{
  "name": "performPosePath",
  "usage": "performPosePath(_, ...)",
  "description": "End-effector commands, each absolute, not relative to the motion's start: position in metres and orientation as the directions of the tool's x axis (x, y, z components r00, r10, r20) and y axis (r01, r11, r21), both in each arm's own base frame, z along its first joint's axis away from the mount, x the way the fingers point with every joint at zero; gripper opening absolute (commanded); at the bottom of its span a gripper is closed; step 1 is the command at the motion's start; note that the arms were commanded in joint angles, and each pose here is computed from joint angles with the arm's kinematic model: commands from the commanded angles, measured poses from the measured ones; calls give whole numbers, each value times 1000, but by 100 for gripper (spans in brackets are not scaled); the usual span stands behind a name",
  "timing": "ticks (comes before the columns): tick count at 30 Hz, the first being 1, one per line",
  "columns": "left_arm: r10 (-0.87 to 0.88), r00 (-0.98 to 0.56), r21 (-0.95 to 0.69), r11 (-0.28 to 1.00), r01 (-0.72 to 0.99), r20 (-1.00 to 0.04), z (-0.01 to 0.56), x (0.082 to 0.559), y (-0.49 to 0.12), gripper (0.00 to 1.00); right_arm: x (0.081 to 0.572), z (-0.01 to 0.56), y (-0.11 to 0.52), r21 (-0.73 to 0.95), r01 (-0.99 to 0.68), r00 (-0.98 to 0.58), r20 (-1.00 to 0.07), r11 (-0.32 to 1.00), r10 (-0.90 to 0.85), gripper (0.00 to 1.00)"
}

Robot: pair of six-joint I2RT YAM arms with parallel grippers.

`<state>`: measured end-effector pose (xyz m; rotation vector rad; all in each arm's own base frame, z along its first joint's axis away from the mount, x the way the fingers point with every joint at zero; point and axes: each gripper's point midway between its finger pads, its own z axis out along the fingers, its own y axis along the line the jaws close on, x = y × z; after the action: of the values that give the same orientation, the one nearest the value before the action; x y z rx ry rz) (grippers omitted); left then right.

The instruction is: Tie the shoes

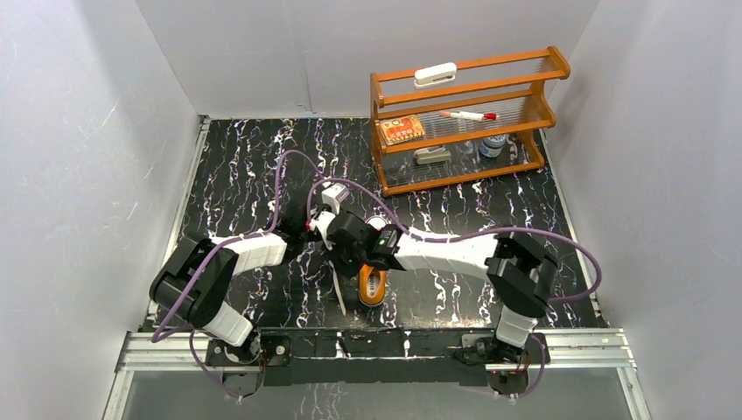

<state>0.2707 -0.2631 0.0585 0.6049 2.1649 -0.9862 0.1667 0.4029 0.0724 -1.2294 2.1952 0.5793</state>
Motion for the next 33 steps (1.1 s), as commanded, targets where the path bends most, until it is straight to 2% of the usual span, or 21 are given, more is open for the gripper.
performPosePath(1,57,-681,-542,559,628,-730,89,270,-277,0,127,132,395,319,-835,-547,-577,449,-606,0)
performPosePath(5,12,-709,-579,567,586,-706,94,264,-274,0,134,135,354,456,-699,-714,-408,551,-569,0)
performPosePath(8,0,-719,-601,548,582,-695,103,261,-276,0,131,141,332,535,-625,-773,-320,568,-548,0)
performPosePath(15,-18,-748,-650,510,564,-663,117,254,-281,0,141,157,303,459,-610,-792,-338,646,-508,0)
performPosePath(20,-17,-767,-660,521,541,-641,117,251,-280,0,147,139,252,251,-562,-827,-187,788,-531,0)
performPosePath(28,-29,-789,-680,527,510,-614,109,251,-282,0,136,103,206,164,-457,-889,-40,874,-457,0)
performPosePath(30,-24,-788,-672,539,508,-615,107,253,-281,0,137,97,204,173,-437,-898,-43,882,-437,0)
performPosePath(33,-18,-795,-674,542,502,-607,104,252,-281,0,144,85,219,240,-482,-876,-127,843,-465,5)
